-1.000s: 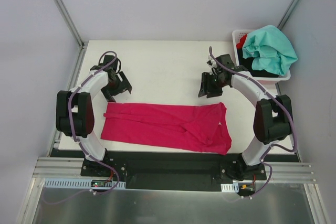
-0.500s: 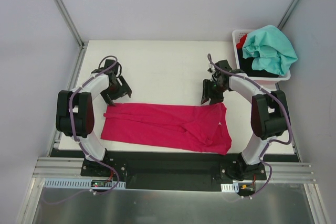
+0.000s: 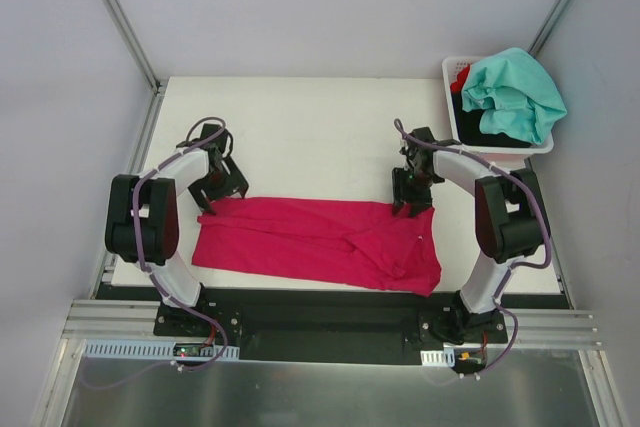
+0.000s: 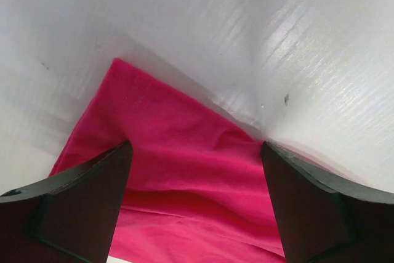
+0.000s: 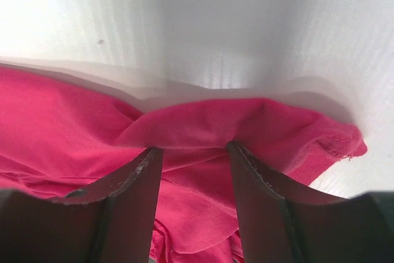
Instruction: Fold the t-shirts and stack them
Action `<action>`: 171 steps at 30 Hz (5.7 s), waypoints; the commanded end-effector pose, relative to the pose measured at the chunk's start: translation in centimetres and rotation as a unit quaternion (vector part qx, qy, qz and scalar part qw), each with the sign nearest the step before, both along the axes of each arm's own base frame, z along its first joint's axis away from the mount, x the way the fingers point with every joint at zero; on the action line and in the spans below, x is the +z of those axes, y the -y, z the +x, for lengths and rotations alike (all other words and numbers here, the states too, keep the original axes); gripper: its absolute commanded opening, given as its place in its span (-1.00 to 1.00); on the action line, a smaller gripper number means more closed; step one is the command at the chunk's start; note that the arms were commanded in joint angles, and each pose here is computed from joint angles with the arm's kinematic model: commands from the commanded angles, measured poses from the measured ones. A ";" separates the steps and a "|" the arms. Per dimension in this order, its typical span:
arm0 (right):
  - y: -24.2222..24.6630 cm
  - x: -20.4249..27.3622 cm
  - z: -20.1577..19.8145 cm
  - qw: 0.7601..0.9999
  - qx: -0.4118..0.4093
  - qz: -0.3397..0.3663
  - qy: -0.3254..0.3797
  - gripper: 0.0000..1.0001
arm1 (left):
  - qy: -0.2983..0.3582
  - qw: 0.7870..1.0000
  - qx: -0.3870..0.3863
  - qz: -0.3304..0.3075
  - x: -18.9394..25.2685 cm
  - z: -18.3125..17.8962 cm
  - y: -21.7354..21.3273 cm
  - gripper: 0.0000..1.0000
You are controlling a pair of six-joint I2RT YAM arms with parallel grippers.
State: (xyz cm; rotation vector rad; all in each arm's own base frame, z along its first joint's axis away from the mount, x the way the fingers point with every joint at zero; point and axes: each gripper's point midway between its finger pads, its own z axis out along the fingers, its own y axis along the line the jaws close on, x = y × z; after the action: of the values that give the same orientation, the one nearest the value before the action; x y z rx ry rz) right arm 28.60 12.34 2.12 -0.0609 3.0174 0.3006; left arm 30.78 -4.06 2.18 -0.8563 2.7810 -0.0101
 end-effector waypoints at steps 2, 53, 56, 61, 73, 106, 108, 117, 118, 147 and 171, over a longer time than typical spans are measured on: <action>2.8 0.7 -0.4 0.997 -0.007 -0.082 -0.011 0.02 | 0.037 0.998 0.017 0.047 2.1 0.1 -1.7 0.73; -11.0 6.8 -7.6 0.972 0.130 0.183 0.077 -0.13 | 0.094 0.992 -0.081 -0.023 9.4 -4.9 2.3 0.80; -10.8 6.9 -7.2 0.973 0.135 0.170 0.078 -0.13 | 0.096 0.992 -0.082 -0.023 9.5 -4.7 2.4 0.81; -10.2 6.7 -6.5 0.976 0.138 0.147 0.083 -0.12 | 0.092 0.992 -0.082 -0.028 9.4 -4.6 2.5 0.80; -8.4 3.9 -5.8 0.983 0.119 0.129 0.054 -0.11 | 0.090 0.992 -0.083 -0.033 9.3 -4.7 2.7 0.80; -10.4 3.4 -13.9 0.975 0.170 0.142 -0.013 -0.93 | 0.088 0.992 -0.075 -0.044 9.3 -4.7 3.1 0.82; -10.9 2.6 -15.4 0.974 0.181 0.134 -0.023 -0.93 | 0.088 0.992 -0.075 -0.044 9.3 -4.7 3.1 0.82; -11.8 -1.0 -19.4 0.966 0.235 0.076 -0.071 -0.85 | 0.091 0.991 -0.081 -0.050 9.5 -4.8 3.3 0.81; -12.0 -1.3 -19.7 0.965 0.241 0.071 -0.076 -0.81 | 0.092 0.991 -0.081 -0.049 9.6 -4.8 3.3 0.81; -7.8 8.6 -9.1 0.988 0.075 0.060 0.124 0.05 | 0.095 0.980 -0.151 -0.088 7.8 -3.4 6.2 0.82; -4.5 4.9 -6.6 0.993 -0.009 0.046 0.110 0.03 | 0.073 0.993 -0.032 -0.084 0.7 -6.7 4.7 0.83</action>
State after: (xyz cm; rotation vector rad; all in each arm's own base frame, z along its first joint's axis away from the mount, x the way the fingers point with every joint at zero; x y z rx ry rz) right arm 21.08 17.39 7.52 -0.1439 2.7987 0.3977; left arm 26.00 -9.83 2.98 -0.6861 2.7262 -0.3545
